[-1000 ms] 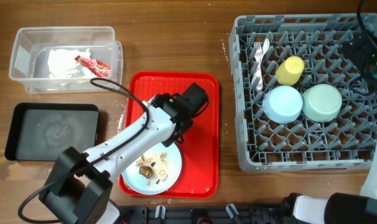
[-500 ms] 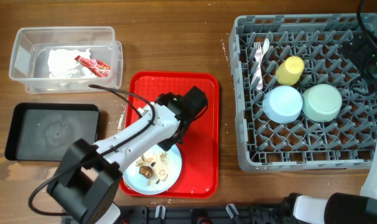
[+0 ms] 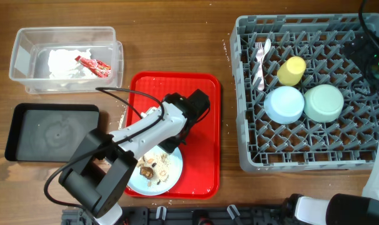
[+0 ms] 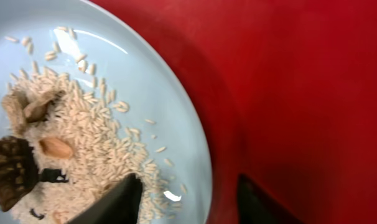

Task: Sort waste into correct bins and load items into the dishwasher rack
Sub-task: 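Grip the plate rim with the left gripper and lift it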

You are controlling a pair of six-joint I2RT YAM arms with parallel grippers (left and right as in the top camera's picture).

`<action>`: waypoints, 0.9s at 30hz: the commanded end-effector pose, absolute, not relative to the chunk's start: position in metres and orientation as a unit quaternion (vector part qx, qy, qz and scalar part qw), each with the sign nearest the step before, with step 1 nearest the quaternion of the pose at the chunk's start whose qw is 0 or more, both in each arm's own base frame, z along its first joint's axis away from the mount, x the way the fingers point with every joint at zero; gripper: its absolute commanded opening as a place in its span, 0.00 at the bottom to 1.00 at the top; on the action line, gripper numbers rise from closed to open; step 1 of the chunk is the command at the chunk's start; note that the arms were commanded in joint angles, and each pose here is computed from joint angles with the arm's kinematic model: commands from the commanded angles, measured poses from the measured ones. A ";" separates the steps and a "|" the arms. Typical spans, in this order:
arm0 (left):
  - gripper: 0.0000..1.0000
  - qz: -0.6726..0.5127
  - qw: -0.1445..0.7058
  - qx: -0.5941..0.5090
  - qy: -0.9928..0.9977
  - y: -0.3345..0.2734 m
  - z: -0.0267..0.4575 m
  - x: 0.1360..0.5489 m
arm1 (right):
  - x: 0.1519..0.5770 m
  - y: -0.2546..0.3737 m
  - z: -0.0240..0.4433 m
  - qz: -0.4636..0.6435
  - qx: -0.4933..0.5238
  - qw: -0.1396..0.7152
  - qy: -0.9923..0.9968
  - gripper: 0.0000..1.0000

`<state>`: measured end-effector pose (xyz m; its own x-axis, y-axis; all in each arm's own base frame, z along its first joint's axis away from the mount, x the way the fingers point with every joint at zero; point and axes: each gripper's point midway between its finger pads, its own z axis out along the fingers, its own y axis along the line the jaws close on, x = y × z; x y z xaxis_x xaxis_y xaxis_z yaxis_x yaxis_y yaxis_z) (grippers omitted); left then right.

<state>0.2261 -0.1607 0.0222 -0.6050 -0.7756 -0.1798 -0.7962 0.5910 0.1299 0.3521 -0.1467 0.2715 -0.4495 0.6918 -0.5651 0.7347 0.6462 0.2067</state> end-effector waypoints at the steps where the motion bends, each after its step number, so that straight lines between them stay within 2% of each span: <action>1: 0.44 0.102 0.049 -0.462 0.879 -0.152 0.011 0.227 | 0.352 -0.151 0.268 -0.042 0.428 0.312 0.847 1.00; 9: 0.43 0.094 0.045 -0.470 0.877 -0.148 0.003 0.228 | 0.352 -0.151 0.268 -0.042 0.428 0.312 0.847 1.00; 10: 0.40 0.095 0.047 -0.470 0.876 -0.148 0.003 0.229 | 0.352 -0.151 0.268 -0.042 0.428 0.312 0.847 1.00; 12: 0.26 0.094 0.049 -0.470 0.876 -0.148 0.003 0.230 | 0.352 -0.151 0.268 -0.042 0.428 0.312 0.847 1.00; 14: 0.17 0.091 0.051 -0.470 0.877 -0.149 0.003 0.231 | 0.352 -0.151 0.268 -0.042 0.428 0.312 0.847 1.00; 19: 0.04 0.083 0.055 -0.470 0.877 -0.152 0.002 0.234 | 0.352 -0.151 0.268 -0.042 0.428 0.312 0.847 1.00; 27: 0.04 0.075 0.046 -0.443 0.892 -0.158 0.008 0.237 | 0.352 -0.151 0.268 -0.042 0.428 0.312 0.847 1.00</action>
